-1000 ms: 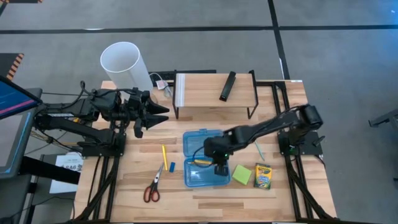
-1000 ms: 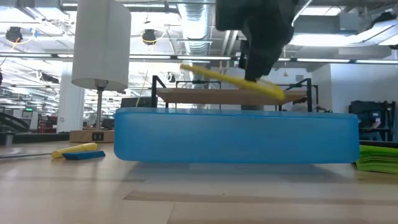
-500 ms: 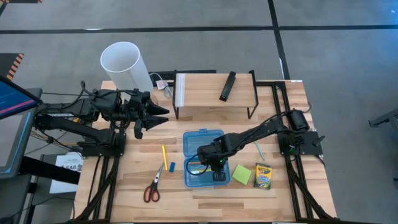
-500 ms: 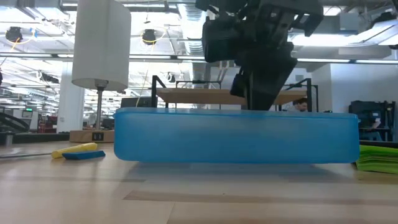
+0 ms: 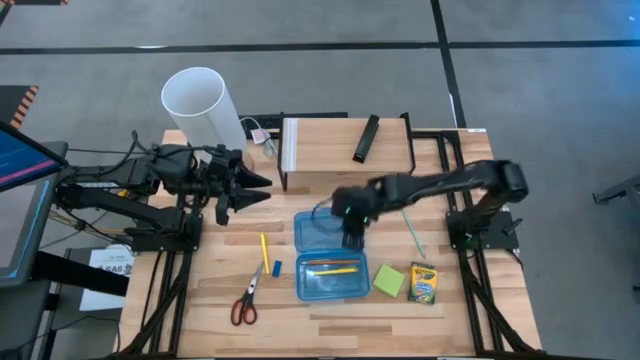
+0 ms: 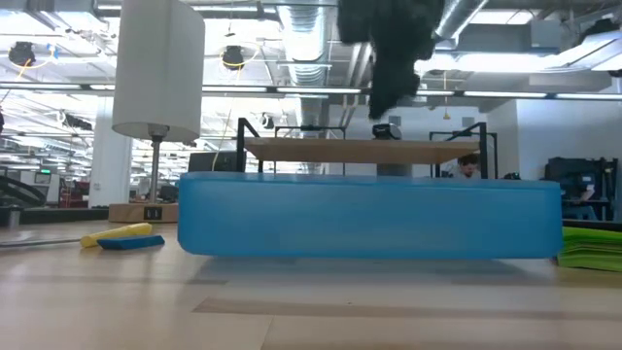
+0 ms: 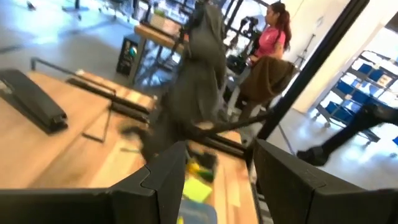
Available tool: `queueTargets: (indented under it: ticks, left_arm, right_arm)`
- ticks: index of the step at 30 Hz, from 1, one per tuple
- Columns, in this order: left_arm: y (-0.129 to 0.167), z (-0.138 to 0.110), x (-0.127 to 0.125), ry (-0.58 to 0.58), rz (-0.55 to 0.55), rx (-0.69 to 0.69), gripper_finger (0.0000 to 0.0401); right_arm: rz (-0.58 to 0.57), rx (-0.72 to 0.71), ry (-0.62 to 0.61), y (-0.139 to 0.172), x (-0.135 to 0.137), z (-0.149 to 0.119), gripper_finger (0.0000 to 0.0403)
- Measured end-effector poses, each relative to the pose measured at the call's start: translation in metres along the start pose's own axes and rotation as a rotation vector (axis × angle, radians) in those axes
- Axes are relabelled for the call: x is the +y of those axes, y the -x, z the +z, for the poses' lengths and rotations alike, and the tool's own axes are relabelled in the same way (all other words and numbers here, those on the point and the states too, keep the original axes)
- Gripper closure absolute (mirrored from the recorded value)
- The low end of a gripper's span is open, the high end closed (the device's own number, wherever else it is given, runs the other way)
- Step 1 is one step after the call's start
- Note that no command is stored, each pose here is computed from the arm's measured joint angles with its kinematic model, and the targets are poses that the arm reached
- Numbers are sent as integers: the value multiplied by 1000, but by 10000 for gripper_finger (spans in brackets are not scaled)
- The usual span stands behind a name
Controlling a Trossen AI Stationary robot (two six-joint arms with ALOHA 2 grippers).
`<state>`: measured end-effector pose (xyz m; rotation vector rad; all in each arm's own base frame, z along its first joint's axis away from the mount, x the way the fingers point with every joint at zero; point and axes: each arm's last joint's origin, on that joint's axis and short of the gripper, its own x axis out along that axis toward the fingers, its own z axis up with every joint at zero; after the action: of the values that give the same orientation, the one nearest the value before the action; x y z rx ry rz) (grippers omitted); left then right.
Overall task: Pack school essentials
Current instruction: Put the blue pencil into the blue supply box
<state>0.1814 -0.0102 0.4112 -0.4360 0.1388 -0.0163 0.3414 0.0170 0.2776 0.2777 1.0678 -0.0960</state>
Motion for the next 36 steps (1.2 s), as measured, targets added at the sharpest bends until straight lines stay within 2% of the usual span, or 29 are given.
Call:
queueTargets:
  ticks: [2, 6, 15, 25, 36]
  left_arm:
    - [2, -2, 1, 12, -1, 25, 225]
    - [5, -3, 1, 24, 7, 34, 225]
    - [7, -2, 0, 51, -5, 33, 225]
    - [6, -2, 1, 20, 51, 8, 225]
    - [4, -3, 1, 16, 53, 15, 225]
  right_arm:
    - [-43, -75, -47, 21, -14, 1, 250]
    - [-90, -139, -151, 49, -43, -15, 256]
    - [-167, -115, -401, 56, -90, -83, 253]
    - [-212, -16, -491, 47, -103, -130, 252]
    - [-210, -1, -525, 41, -103, -157, 254]
